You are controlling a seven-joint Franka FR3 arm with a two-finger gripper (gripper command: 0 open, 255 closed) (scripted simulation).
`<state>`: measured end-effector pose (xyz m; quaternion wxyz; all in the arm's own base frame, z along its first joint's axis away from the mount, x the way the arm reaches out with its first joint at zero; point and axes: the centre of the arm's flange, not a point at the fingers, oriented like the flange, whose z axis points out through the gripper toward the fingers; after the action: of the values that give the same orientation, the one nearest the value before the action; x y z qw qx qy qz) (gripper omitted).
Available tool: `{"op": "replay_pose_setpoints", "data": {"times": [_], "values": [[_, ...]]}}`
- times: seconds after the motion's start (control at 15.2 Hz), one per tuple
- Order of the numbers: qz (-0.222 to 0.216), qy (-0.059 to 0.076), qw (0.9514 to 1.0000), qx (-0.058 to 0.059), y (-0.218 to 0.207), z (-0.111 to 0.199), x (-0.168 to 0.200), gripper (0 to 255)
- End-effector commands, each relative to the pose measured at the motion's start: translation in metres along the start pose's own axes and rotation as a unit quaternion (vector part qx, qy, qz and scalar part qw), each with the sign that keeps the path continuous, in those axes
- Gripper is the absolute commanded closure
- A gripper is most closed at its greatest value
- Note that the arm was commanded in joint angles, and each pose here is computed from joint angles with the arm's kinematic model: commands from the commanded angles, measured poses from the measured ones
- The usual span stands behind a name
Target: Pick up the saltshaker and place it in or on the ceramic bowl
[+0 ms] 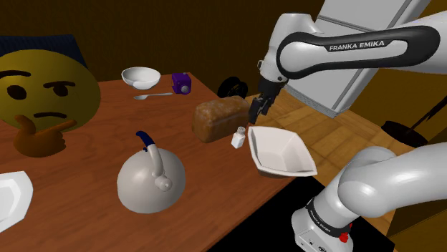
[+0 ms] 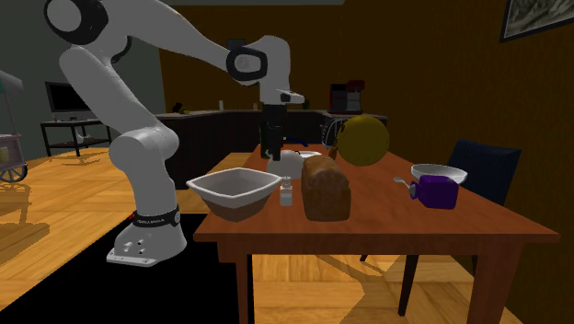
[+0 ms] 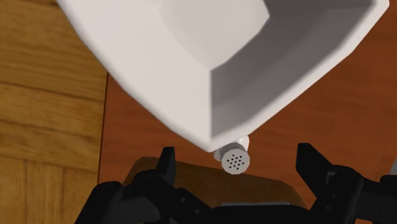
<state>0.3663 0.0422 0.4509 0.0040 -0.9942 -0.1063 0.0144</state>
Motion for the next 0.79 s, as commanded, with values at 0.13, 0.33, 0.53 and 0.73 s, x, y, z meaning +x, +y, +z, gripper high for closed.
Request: {"op": "replay_pose_setpoints", "data": {"times": [0.13,0.33,0.53,0.73], "values": [[-0.013,0.014,0.9998,-0.005,-0.012,0.043,0.031,0],[-0.013,0.014,0.9998,-0.005,-0.012,0.059,0.031,0],[-0.013,0.014,0.9998,-0.005,-0.012,0.075,0.032,0],[-0.013,0.014,0.9998,-0.005,-0.012,0.083,0.032,0]]}}
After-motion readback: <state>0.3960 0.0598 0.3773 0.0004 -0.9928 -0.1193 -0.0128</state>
